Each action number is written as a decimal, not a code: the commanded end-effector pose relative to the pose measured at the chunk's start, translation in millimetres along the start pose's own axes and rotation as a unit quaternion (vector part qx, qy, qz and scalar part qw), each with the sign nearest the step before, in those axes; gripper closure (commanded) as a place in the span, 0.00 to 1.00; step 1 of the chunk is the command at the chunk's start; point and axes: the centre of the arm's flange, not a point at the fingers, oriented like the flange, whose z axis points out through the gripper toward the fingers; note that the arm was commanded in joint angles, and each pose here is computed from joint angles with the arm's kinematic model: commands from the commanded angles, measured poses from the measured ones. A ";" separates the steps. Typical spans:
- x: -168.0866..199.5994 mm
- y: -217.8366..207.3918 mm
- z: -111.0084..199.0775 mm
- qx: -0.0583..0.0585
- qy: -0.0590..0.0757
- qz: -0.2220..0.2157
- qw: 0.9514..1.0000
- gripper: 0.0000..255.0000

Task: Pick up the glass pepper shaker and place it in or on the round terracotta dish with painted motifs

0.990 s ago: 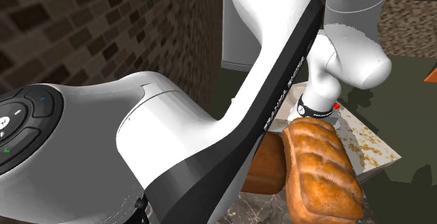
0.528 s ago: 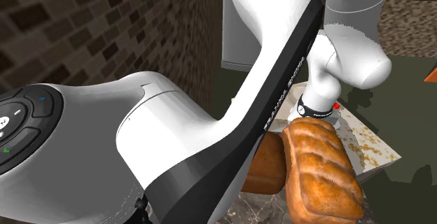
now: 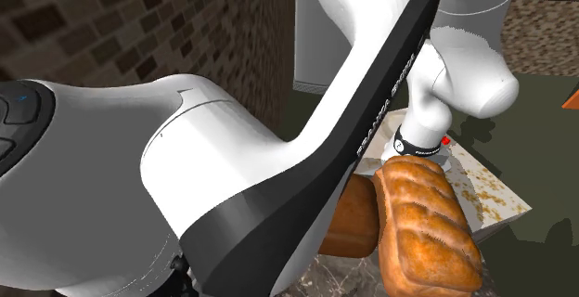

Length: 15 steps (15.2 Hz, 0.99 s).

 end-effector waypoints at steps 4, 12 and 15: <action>0.2 2.8 -26.5 0.000 0.000 0.000 1.000 1.00; 0.9 6.9 -68.5 0.000 0.000 0.000 1.000 1.00; 1.2 8.5 -84.3 0.000 0.000 0.000 1.000 1.00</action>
